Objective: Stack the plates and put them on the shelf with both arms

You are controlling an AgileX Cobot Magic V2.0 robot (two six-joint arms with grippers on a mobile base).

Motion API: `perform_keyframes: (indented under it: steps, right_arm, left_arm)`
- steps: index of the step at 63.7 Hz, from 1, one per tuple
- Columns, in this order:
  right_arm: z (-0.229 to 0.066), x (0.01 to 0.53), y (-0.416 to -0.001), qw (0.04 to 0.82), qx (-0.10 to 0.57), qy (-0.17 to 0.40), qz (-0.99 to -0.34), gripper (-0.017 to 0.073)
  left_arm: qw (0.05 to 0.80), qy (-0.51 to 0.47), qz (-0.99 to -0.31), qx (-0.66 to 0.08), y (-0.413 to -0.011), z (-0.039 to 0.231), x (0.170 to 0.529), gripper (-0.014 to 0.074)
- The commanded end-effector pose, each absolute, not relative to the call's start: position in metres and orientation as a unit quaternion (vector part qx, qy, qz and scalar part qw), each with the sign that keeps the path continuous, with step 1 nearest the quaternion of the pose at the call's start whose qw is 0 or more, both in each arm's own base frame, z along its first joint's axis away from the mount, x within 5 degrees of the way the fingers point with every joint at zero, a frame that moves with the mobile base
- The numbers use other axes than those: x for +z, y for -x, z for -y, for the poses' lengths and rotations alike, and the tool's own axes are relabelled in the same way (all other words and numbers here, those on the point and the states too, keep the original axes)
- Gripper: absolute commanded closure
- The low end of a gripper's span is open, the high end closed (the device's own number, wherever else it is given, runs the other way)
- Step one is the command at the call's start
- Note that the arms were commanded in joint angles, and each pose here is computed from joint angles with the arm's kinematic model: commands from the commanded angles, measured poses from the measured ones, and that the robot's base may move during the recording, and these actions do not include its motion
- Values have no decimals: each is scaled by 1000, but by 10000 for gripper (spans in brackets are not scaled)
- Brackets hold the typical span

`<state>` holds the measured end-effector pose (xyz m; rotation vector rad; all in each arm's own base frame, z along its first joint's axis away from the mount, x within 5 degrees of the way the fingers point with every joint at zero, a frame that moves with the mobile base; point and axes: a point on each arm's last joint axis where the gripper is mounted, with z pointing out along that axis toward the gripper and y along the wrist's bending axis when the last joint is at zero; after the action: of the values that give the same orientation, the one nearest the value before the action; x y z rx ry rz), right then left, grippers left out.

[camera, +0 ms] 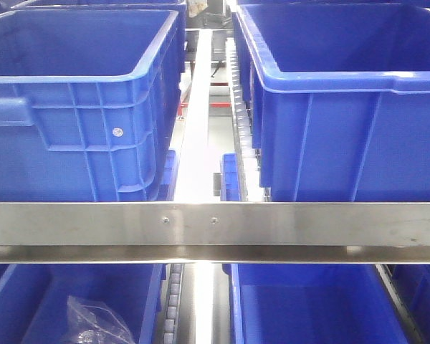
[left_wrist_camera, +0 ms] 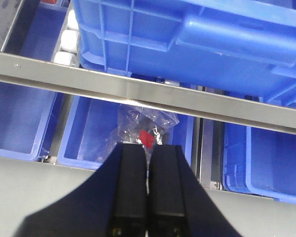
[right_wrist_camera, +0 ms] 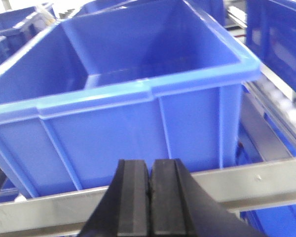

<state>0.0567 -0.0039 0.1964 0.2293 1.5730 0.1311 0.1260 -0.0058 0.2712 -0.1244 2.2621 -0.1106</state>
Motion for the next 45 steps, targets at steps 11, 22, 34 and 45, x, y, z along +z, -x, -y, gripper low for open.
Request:
perform_keyframes:
  steps: [11,22,34,45]
  right_arm:
    - [3,204,-55,731,64,-96,-673,503]
    - [3,205,-55,734,66,-96,-669,503]
    - [3,205,-55,735,60,-91,-669,503]
    - [3,204,-55,730,53,-85,-676,503]
  left_arm:
    - [467,50,-881,-53,-131,7,286,511]
    - [467,50,-881,-53,-131,7,286,511]
    - [467,50,-881,-53,-131,7,286,511]
    - [467,50,-881,-53,-131,7,286,511]
